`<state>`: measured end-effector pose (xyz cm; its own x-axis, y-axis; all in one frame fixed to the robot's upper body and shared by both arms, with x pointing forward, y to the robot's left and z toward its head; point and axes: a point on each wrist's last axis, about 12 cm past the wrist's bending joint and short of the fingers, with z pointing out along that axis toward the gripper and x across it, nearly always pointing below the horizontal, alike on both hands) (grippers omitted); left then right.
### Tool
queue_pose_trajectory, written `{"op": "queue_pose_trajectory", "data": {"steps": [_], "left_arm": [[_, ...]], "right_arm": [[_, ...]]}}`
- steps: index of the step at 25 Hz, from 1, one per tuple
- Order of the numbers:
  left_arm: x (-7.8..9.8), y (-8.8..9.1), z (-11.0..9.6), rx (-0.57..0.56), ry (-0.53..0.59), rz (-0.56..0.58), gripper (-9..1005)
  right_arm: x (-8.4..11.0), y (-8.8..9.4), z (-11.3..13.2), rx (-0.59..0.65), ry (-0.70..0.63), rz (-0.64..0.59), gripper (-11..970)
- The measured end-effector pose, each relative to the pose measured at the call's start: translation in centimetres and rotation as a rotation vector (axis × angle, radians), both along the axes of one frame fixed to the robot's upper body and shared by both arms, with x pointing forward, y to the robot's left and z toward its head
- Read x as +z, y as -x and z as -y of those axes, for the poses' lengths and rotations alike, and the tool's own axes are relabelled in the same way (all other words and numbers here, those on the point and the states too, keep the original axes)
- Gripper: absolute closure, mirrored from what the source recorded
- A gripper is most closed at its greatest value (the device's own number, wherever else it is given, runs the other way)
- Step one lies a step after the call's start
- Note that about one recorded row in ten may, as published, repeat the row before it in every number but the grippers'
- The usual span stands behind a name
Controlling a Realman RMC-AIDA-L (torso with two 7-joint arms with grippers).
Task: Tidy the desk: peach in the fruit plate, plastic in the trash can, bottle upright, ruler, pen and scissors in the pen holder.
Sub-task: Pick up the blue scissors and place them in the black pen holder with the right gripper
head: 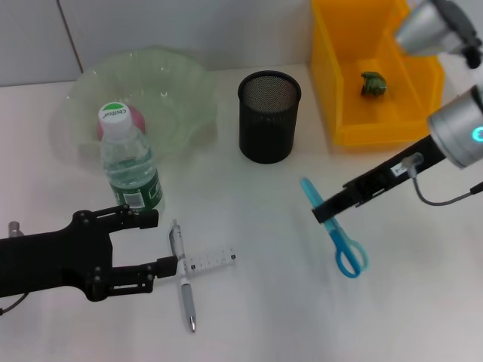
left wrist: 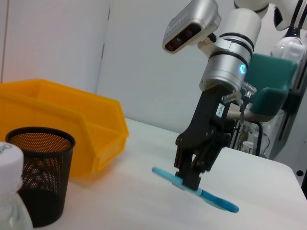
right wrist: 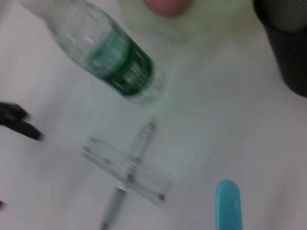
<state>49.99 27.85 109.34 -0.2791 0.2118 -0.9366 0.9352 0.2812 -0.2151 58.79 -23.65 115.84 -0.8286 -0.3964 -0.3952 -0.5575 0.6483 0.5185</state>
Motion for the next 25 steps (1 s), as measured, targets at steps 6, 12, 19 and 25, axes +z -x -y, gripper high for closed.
{"op": "queue_pose_trajectory", "data": {"steps": [6, 12, 19, 25], "left_arm": [[0.1, 0.0, 0.0, 0.000, 0.010, 0.008, 182], [0.3, 0.0, -0.2, 0.008, 0.016, 0.013, 182], [0.5, 0.1, -0.2, -0.006, 0.021, 0.020, 182], [0.5, 0.1, -0.2, -0.008, 0.022, 0.021, 182]], "right_arm": [[-0.7, 1.0, 2.6, -0.056, -0.368, 0.007, 733], [-1.5, 1.9, 4.4, -0.128, -0.603, 0.048, 731], [-2.9, 3.1, 4.3, -0.204, -0.808, 0.072, 728], [-3.5, 3.5, 3.2, -0.241, -0.912, 0.082, 726]]}}
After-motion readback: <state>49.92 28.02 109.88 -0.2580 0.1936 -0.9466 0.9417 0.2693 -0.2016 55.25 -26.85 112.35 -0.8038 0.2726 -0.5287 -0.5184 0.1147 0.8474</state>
